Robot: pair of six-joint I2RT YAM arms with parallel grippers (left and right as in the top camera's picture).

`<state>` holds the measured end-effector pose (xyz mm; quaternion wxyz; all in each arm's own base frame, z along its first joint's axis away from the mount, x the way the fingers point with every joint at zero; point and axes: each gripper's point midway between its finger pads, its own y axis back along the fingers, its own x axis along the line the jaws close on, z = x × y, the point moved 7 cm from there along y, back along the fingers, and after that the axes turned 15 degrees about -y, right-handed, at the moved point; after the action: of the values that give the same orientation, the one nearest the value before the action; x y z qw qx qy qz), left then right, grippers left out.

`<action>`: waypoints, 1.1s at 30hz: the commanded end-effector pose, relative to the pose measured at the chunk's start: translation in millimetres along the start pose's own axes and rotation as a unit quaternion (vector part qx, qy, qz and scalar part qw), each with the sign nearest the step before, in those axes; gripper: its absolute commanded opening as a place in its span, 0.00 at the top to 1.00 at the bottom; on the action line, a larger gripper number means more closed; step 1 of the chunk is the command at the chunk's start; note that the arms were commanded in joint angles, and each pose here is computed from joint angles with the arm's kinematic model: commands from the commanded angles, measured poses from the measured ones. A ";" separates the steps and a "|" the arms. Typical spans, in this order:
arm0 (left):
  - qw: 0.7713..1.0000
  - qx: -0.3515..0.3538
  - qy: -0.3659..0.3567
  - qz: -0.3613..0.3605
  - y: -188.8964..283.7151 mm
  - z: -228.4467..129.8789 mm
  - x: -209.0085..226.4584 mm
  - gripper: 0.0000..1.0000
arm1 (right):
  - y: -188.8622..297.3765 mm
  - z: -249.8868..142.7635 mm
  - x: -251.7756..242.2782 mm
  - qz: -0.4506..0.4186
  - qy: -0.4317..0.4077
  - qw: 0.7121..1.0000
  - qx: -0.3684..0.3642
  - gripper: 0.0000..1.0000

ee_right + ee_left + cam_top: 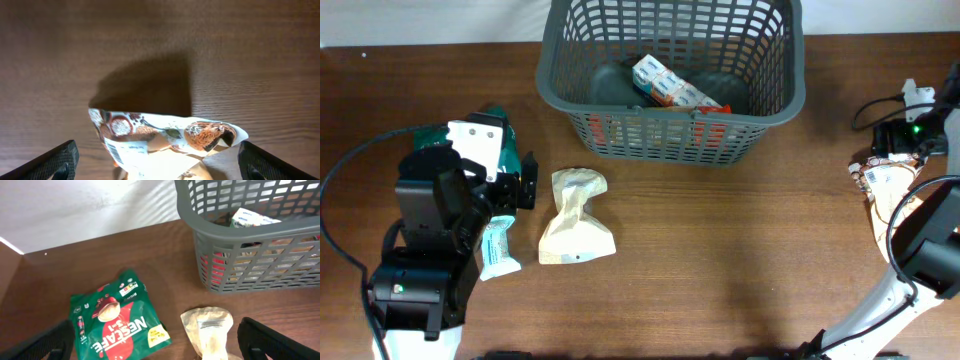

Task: Pack container
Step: 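Move the right gripper to the clear bean bag and grasp it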

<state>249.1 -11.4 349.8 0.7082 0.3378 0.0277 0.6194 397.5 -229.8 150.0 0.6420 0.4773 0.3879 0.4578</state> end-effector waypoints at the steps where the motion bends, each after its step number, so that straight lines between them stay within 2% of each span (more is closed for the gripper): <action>1: 1.000 0.003 -0.005 -0.002 -4.1 2.2 0.2 0.01 | -7.1 -16.1 -17.1 0.016 0.018 1.000 0.013 0.00; 9: 0.999 0.038 -0.008 -0.019 -29.3 -3.7 -4.0 0.01 | -34.3 -63.7 -48.1 0.063 -0.046 0.995 0.056 0.01; 13: 0.999 0.048 -0.008 -0.023 -36.4 -5.7 -5.3 0.01 | -40.8 -72.5 -48.7 0.067 -0.041 0.995 0.065 0.00; 32: 0.998 0.050 -0.008 -0.027 -38.9 -6.0 -6.1 0.01 | -85.1 -82.4 23.5 0.083 0.043 0.993 0.069 0.00; 33: 0.998 0.051 -0.008 -0.027 -38.9 -6.1 -6.1 0.01 | -85.7 -83.4 23.7 0.083 0.043 0.993 0.070 0.05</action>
<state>276.9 -13.2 319.2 0.7036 0.3789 0.0693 0.5971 355.3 -208.0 68.7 0.5755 0.5110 0.3870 0.5078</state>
